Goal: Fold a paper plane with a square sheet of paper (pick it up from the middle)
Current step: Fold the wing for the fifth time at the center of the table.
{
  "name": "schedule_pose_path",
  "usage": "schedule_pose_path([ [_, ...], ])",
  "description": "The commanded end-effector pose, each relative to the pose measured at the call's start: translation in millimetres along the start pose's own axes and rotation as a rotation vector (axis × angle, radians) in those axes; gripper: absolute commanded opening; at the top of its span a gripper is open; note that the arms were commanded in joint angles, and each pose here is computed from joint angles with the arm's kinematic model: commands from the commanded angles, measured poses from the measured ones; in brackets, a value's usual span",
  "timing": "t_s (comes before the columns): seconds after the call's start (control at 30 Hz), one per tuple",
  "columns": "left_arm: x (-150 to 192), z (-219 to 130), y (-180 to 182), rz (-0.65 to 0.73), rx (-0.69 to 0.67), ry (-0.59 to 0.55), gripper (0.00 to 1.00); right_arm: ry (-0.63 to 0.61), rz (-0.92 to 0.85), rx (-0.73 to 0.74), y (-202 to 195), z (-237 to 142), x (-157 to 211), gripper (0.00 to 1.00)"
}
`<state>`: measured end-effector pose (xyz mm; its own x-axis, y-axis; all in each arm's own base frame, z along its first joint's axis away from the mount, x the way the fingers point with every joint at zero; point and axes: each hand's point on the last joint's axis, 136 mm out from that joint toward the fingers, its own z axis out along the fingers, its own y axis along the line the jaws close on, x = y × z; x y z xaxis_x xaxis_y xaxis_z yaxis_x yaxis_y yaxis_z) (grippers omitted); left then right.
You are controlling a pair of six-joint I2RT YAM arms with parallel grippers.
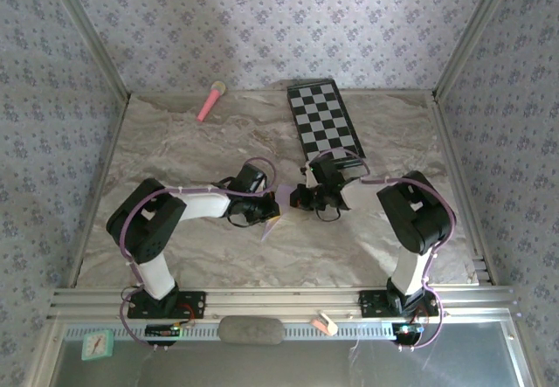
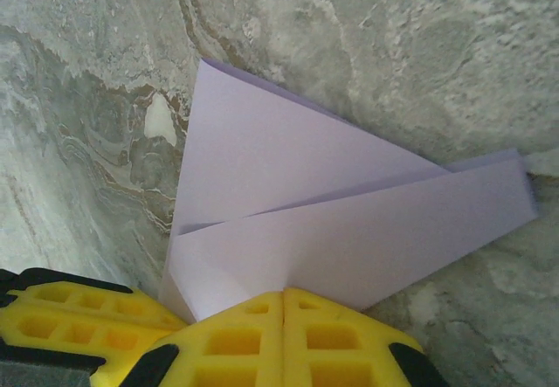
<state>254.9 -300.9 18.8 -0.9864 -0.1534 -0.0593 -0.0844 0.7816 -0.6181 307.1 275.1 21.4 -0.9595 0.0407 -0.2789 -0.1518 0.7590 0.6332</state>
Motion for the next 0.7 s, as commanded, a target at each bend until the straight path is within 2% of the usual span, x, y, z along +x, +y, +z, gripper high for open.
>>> schedule_pose_path([
  [0.0, 27, 2, 53, -0.068, -0.181, 0.078, 0.0, -0.048, 0.102, 0.13, -57, -5, -12, 0.03],
  [0.1, 28, 2, 53, -0.065, -0.18, 0.08, 0.0, -0.101, 0.14, 0.17, -74, -18, -29, 0.04],
  [0.17, 28, 2, 52, -0.063, -0.177, 0.08, 0.0, -0.131, 0.105, 0.185, -74, -27, -40, 0.04],
  [0.3, 25, 2, 47, -0.054, -0.163, 0.079, 0.0, -0.173, 0.049, 0.146, -48, -40, -53, 0.05],
  [0.53, 21, 1, 40, -0.043, -0.148, 0.07, 0.0, -0.198, -0.05, 0.049, 6, -49, -37, 0.05],
  [0.67, 19, 1, 34, -0.036, -0.131, 0.066, 0.0, -0.119, -0.069, -0.025, 26, -33, -20, 0.06],
])
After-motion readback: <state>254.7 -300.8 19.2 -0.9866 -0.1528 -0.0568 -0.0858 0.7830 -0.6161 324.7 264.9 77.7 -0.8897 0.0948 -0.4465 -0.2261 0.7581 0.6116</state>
